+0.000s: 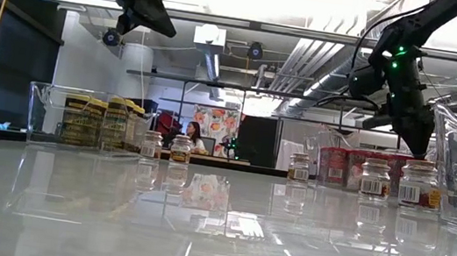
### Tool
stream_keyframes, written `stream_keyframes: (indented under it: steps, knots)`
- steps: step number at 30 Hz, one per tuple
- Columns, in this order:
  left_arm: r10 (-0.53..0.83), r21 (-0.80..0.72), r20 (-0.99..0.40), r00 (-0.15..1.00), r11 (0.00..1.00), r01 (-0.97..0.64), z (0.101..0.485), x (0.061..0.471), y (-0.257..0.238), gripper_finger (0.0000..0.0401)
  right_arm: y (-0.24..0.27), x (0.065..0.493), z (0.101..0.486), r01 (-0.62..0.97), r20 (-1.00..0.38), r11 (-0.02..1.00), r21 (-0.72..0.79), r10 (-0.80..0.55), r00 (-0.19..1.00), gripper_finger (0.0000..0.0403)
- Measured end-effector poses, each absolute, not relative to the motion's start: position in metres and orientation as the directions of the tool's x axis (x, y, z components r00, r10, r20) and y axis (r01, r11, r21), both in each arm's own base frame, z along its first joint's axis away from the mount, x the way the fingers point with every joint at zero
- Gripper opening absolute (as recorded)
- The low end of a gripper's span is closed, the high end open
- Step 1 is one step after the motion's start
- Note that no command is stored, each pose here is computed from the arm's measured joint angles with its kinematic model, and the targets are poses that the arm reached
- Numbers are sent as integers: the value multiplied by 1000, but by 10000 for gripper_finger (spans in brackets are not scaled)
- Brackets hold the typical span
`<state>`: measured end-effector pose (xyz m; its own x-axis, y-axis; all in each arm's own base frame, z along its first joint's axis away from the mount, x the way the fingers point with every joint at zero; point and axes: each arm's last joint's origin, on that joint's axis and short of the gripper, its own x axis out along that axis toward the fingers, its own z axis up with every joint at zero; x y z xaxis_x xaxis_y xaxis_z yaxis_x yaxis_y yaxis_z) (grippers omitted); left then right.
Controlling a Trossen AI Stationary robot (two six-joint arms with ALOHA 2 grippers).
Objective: Sort spices by type
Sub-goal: Put the red seasoning can into the top right transparent bin, then adjust the top right transparent bin
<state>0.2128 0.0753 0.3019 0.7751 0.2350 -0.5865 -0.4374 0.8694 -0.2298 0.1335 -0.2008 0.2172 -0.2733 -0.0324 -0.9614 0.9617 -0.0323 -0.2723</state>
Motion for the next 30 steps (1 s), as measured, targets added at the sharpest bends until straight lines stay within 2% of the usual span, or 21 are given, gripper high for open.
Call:
stream_keyframes:
  steps: [6,12,21,30]
  knots:
    - [235,-224,-586,775,873,-434,302,213,75,0,-205,135,217,958,-958,-113,-263,-89,-274,0]
    - [231,-227,-600,766,869,-440,301,212,75,0,-198,136,219,956,-954,-66,-287,-67,-291,0]
    - [230,-211,-604,763,877,-432,300,212,75,0,-184,142,243,985,-962,-70,-159,-213,-171,0]
    - [230,-209,-604,763,878,-430,300,212,75,0,-190,142,234,976,-961,-75,-205,-172,-215,0]
